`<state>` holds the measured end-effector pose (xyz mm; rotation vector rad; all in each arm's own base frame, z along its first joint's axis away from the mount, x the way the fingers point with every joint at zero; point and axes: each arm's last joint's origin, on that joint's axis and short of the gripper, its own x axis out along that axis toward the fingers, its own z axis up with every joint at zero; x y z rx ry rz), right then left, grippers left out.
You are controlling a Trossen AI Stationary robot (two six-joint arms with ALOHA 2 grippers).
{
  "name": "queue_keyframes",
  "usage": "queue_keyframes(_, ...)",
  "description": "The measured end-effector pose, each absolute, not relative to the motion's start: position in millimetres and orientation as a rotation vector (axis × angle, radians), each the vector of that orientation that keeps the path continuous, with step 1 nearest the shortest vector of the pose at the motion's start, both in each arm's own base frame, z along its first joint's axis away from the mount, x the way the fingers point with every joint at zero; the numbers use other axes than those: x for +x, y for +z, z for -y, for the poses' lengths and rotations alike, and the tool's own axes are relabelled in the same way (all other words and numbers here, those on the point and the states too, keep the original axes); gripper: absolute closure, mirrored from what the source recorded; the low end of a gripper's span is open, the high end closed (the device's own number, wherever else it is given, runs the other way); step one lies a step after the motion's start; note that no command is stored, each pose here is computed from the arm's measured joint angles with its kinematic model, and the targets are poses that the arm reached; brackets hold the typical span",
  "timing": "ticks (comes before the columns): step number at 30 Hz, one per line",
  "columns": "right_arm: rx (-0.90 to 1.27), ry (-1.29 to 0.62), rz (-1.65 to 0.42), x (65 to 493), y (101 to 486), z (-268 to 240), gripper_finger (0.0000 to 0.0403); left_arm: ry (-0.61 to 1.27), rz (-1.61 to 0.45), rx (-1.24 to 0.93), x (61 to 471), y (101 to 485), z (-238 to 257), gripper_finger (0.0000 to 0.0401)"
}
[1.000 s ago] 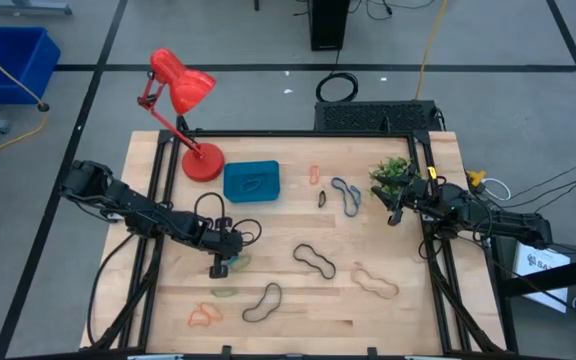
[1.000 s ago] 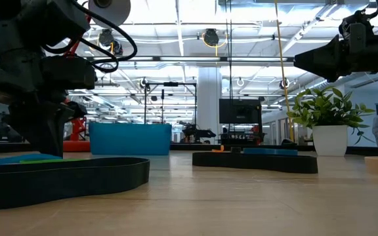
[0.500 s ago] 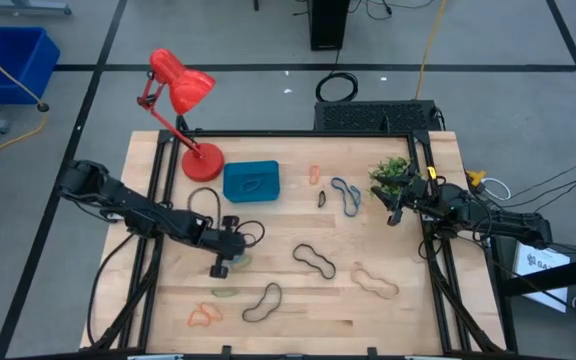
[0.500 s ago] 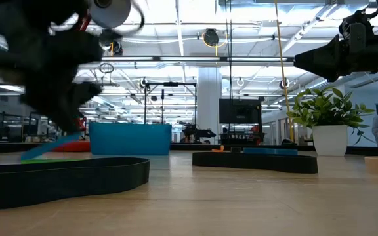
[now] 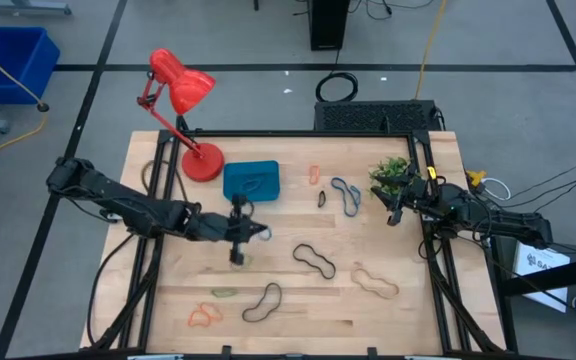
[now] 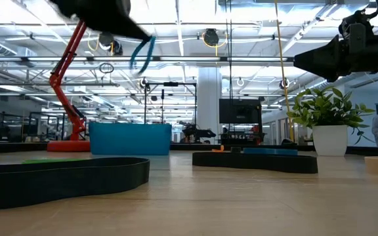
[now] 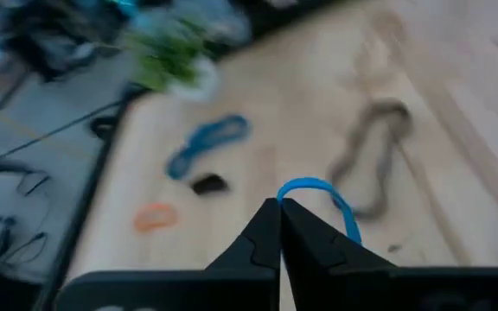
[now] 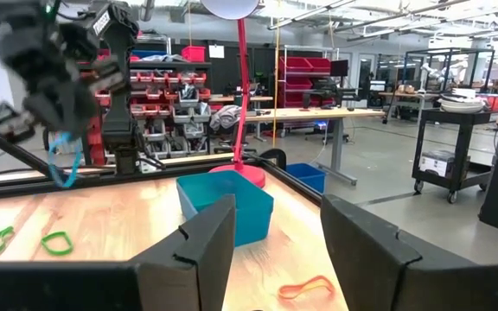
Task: Pick and place rubber bands into bin
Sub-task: Put the blue rubber band into the blue bin
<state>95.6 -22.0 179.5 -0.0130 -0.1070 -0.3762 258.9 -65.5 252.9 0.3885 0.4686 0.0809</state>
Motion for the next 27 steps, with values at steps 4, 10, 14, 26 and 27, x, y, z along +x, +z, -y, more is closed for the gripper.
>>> queue_keyframes(4, -0.013, -0.376, 0.105, 96, 179, 22, 0.0234, 0.157, -0.422, 0.296, 264, 268, 57, 0.0394)
queue_keyframes(10, -0.017, -0.376, 0.103, 96, 179, 22, 0.0234, 0.217, -0.399, 0.265, 268, 277, 43, 0.0396)
queue_keyframes(14, -0.021, -0.377, 0.102, 96, 179, 22, 0.0234, 0.294, -0.374, 0.234, 270, 281, 29, 0.0397)
queue_keyframes(26, -0.022, -0.377, 0.102, 96, 179, 22, 0.0234, 0.602, -0.527, 0.226, 263, 269, -23, 0.0398)
queue_keyframes(27, -0.026, -0.377, 0.101, 96, 179, 22, 0.0234, 0.618, -0.549, 0.22, 261, 268, -27, 0.0398)
